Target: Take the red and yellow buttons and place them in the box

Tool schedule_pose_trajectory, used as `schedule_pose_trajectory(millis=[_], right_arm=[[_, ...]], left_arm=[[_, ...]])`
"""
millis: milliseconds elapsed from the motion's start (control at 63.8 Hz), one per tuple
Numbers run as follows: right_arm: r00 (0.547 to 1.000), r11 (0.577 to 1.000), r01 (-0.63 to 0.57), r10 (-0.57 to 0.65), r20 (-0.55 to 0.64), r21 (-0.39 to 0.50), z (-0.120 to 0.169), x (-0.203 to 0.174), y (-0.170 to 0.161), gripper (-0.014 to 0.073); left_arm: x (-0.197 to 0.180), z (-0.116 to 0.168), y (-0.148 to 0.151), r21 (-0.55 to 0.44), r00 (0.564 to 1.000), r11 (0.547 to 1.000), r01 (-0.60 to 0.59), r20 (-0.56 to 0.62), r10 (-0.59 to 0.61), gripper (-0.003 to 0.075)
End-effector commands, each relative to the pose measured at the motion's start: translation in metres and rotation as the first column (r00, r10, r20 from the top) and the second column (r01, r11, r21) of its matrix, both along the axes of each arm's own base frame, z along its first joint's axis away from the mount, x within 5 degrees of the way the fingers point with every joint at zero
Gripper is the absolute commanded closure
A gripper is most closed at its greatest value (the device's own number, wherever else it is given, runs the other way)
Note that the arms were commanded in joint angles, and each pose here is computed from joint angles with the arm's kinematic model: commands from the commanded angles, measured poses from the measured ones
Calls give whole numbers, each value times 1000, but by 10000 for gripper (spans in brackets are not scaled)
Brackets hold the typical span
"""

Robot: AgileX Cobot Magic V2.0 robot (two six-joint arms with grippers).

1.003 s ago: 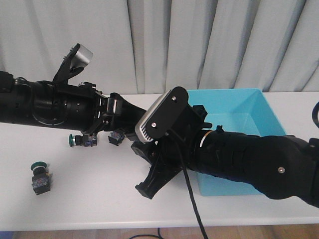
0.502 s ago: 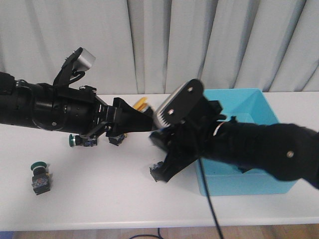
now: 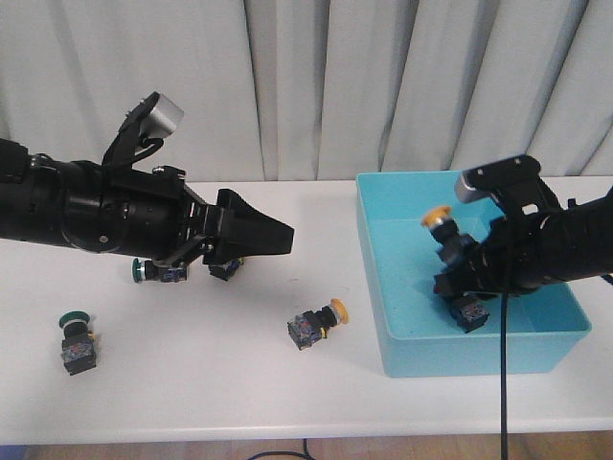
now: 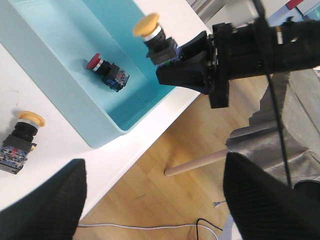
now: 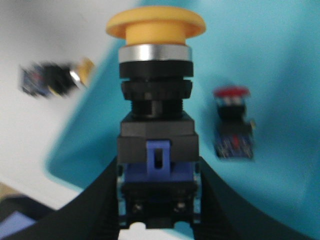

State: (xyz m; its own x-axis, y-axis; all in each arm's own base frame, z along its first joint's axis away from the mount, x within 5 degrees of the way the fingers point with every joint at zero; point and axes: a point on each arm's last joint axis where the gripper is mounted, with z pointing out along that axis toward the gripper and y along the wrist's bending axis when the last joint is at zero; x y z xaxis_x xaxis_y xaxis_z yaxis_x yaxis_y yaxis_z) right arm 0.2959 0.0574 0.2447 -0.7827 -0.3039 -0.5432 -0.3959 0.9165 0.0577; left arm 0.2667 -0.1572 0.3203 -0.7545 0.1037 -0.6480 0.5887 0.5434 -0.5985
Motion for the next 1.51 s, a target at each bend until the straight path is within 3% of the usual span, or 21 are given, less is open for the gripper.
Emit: schedule_pose_trajectory(millis=[0, 220, 439, 737, 988, 1098, 1223, 1490], right_arm=[[997, 996, 69, -69, -14, -52, 9, 9, -9, 368], [993, 992, 102, -106, -55, -74, -4, 47, -3, 365], [979, 994, 86, -98, -181, -69, -27, 86, 5, 361], [934, 994, 53, -83, -348, -96, -69, 104, 9, 349], [931, 994, 52, -83, -355, -96, -73, 104, 9, 211], [936, 994, 55, -83, -342, -90, -67, 103, 9, 149], [951, 996, 64, -82, -297, -68, -46, 100, 10, 141], [989, 997, 70, -71, -132, -15, 36, 72, 8, 142]], left_arm=[[-4, 20, -1, -68, 999, 998, -3, 36, 5, 182], [-4, 20, -1, -68, 999, 998, -2, 36, 5, 182], [-4, 20, -1, -68, 999, 998, -2, 36, 5, 182], [-4, 20, -1, -68, 999, 998, -2, 36, 5, 182], [-4, 20, -1, -68, 999, 998, -2, 36, 5, 182], [-4, 20, -1, -68, 999, 998, -2, 36, 5, 182], [-4, 20, -1, -68, 999, 998, -2, 36, 5, 182], [-4, 20, -1, -68, 999, 998, -2, 36, 5, 182]])
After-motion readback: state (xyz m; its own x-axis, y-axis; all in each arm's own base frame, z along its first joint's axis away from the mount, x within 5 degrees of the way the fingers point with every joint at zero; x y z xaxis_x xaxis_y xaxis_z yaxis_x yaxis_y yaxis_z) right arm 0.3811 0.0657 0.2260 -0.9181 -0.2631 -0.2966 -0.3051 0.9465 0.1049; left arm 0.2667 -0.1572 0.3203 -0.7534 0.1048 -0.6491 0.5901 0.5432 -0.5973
